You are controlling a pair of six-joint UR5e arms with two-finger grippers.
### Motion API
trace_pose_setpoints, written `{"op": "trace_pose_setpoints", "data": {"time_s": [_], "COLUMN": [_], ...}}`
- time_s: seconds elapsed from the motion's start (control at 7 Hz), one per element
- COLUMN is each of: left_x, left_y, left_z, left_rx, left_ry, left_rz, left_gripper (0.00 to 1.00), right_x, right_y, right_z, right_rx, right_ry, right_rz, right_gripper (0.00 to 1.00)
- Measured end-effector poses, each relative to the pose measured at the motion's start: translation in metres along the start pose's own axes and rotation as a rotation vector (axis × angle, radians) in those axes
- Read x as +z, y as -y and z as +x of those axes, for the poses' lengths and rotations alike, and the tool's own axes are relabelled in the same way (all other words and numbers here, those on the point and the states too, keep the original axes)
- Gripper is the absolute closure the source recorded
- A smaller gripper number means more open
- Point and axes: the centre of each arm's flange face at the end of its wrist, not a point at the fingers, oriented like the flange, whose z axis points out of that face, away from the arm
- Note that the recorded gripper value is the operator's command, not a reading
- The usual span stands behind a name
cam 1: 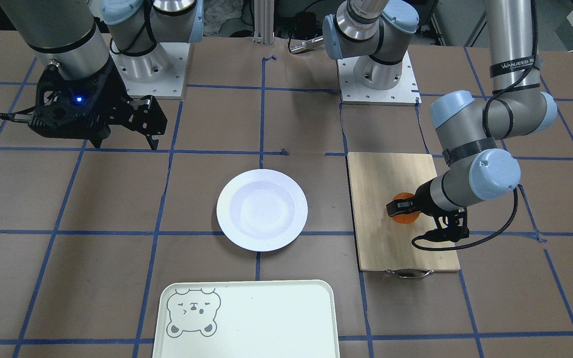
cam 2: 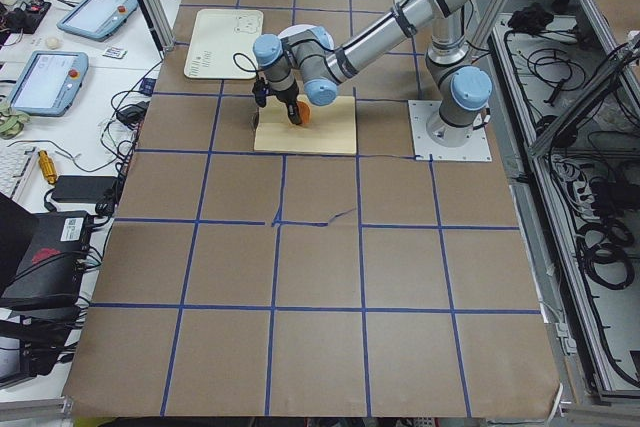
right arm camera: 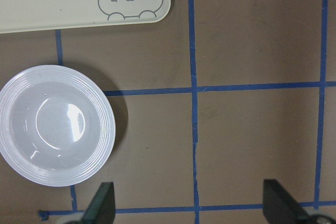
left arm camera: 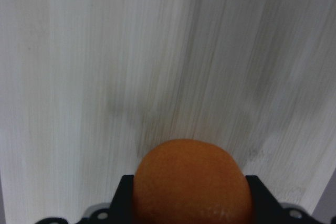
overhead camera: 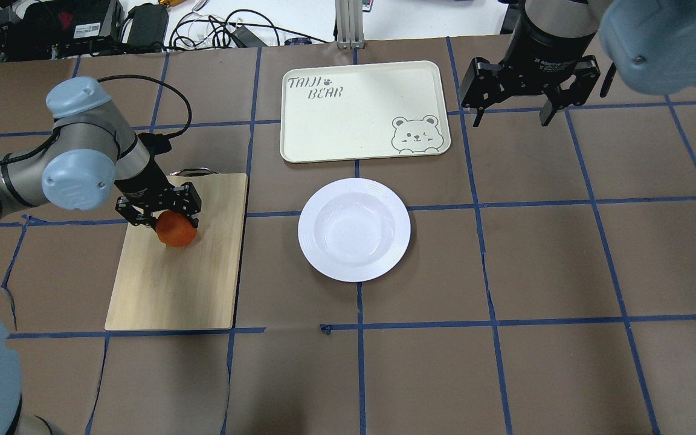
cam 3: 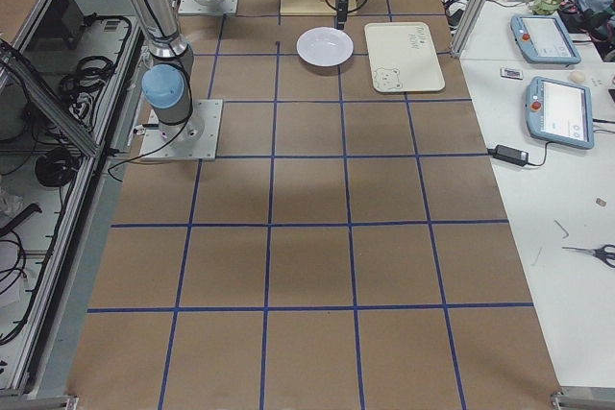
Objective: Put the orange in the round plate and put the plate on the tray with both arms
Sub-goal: 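Lift the orange with the left gripper and carry it over the white plate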
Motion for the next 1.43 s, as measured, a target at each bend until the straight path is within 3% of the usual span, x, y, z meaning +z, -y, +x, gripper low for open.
{"op": "trace_pose_setpoints", "data": {"time_s": [0.43, 0.86, 1.14, 1.29, 1.43], "left_x": [-0.051, -0.041, -0.021, -0.01, 0.001], "left_y": [0.004, -0.033, -0.057, -0.063, -0.066], "left_z": [0.105, 0.22, 0.266, 0.278, 0.286], "left_rx": [-0.079, -0.194, -0.208, -0.203, -0.198], "left_ry": [-0.032, -0.118, -0.16, -0.158, -0.149], "left_rz": [0.081, 0.041, -0.025, -0.047, -0.065], "left_gripper": [1.0, 0.99, 0.8, 0.75, 0.54], "right_x": [0.001, 0.002, 0.006, 0.006, 0.006], "right_y": [0.0, 0.0, -0.001, -0.001, -0.001], "right_z": [0.0, 0.0, 0.002, 0.003, 0.004], "right_rx": [-0.005, -0.006, -0.008, -0.008, -0.007], "right_ry": [0.0, -0.003, -0.014, -0.026, -0.032], "right_rz": [-0.001, -0.004, -0.002, 0.0, 0.001], "right_gripper": [0.0, 0.0, 0.0, 0.0, 0.0]}}
